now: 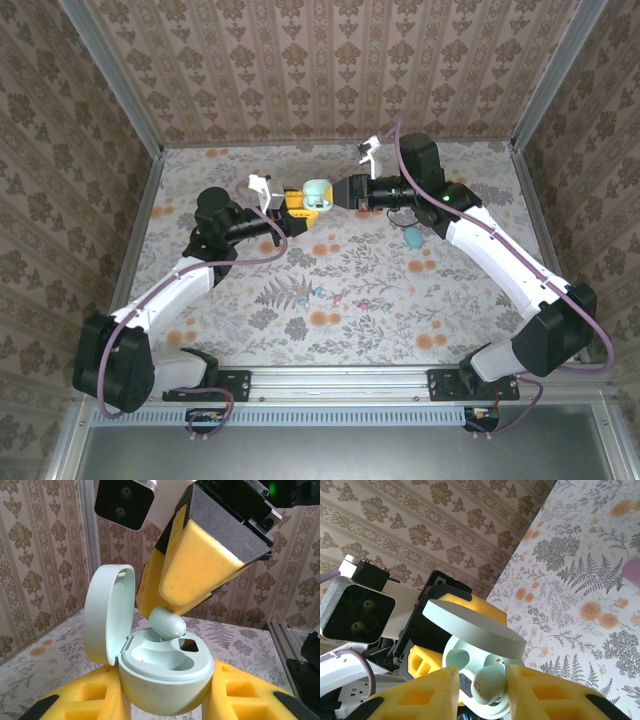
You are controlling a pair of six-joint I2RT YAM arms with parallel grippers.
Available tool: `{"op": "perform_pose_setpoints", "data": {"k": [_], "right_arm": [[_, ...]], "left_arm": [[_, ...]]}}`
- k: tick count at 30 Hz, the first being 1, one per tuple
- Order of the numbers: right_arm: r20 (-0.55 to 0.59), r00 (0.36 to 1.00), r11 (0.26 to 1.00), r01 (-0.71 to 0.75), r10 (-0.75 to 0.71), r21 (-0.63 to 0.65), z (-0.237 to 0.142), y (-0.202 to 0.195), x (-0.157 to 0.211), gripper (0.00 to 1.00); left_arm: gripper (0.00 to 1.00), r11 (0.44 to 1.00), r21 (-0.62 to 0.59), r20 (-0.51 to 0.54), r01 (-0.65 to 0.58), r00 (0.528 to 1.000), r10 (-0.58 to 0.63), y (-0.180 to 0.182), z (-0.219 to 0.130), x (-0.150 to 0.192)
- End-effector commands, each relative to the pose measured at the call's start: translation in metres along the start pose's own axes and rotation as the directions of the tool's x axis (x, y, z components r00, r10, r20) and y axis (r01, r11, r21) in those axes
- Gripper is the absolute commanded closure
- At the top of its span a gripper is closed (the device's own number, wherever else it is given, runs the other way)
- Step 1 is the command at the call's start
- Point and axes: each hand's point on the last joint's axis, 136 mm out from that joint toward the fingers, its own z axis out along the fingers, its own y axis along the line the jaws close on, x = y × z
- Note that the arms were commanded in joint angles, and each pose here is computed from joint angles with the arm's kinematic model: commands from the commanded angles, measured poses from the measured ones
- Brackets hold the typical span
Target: Insert the wireless bluetooth earbuds into the charging case
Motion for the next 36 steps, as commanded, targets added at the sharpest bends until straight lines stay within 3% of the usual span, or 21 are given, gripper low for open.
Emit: {"op": "perform_pose_setpoints", "data": {"k": [1, 15, 22, 26, 31, 34, 36], "right_arm": [[0.009, 1.0, 1.0, -0.002, 0.001, 0.009, -0.002, 0.006, -0.005, 0.67], [0.013, 0.999, 0.999, -0.039, 0.039, 0.001, -0.001, 0.01, -0.009, 0.72], [0.019, 0.999, 0.999, -0.035, 0.035, 0.031, -0.004, 0.008, -0.008, 0.7], [0.065, 0.998, 0.998, -0.017, 0.013, 0.058, -0.028, 0.018, -0.006, 0.66], [0.134, 0.989, 0.968, -0.091, 0.06, 0.236, -0.069, -0.016, 0.016, 0.65], [0.144, 0.981, 0.899, -0.18, 0.133, 0.399, -0.09, -0.059, 0.047, 0.65], [0.142, 0.968, 0.797, -0.252, 0.208, 0.549, -0.104, -0.097, 0.076, 0.66]], "left_arm": [[0.69, 0.998, 0.017, 0.047, -0.061, 0.997, 0.06, -0.005, 0.001, -0.023], [0.69, 0.997, 0.046, 0.04, -0.054, 0.998, 0.053, -0.013, 0.008, -0.019], [0.7, 0.998, 0.015, 0.04, -0.053, 0.998, 0.052, -0.008, 0.008, -0.018], [0.7, 0.998, -0.045, 0.034, -0.047, 0.998, 0.048, 0.001, 0.006, -0.015], [0.7, 0.994, -0.1, 0.025, -0.043, 0.999, 0.046, 0.01, 0.001, -0.008], [0.7, 0.992, -0.118, 0.021, -0.035, 0.999, 0.038, 0.012, -0.001, -0.002], [0.7, 0.992, -0.122, 0.02, -0.033, 0.999, 0.035, 0.012, -0.002, -0.001]]}}
